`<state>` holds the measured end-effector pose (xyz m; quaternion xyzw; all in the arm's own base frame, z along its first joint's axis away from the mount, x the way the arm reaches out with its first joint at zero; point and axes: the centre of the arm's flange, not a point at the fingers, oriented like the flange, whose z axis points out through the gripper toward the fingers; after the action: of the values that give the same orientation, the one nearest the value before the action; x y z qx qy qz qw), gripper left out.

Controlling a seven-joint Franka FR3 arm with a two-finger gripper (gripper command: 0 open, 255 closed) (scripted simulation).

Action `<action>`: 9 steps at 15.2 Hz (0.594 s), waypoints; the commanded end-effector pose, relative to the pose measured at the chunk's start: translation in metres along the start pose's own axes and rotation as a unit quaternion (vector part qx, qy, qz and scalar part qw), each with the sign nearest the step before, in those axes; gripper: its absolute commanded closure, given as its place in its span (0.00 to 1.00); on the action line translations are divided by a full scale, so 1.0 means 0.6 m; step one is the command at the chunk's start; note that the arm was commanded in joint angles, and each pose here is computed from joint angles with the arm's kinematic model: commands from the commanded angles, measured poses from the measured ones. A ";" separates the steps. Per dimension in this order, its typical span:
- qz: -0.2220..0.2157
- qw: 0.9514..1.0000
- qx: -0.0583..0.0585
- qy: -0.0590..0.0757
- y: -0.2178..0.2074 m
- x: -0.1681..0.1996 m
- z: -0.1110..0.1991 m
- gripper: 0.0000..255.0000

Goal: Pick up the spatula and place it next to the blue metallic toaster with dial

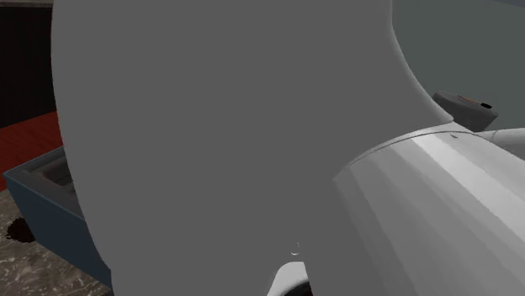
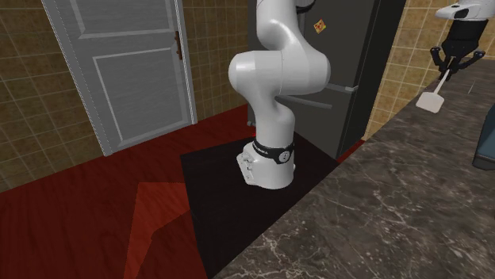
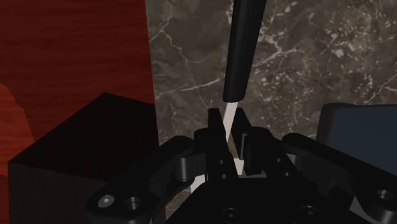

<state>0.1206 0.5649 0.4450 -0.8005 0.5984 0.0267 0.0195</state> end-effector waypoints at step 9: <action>0.000 1.000 0.000 0.000 0.002 0.004 0.088 1.00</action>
<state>0.1196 0.5666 0.3977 -0.8005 0.5984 0.0267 0.0195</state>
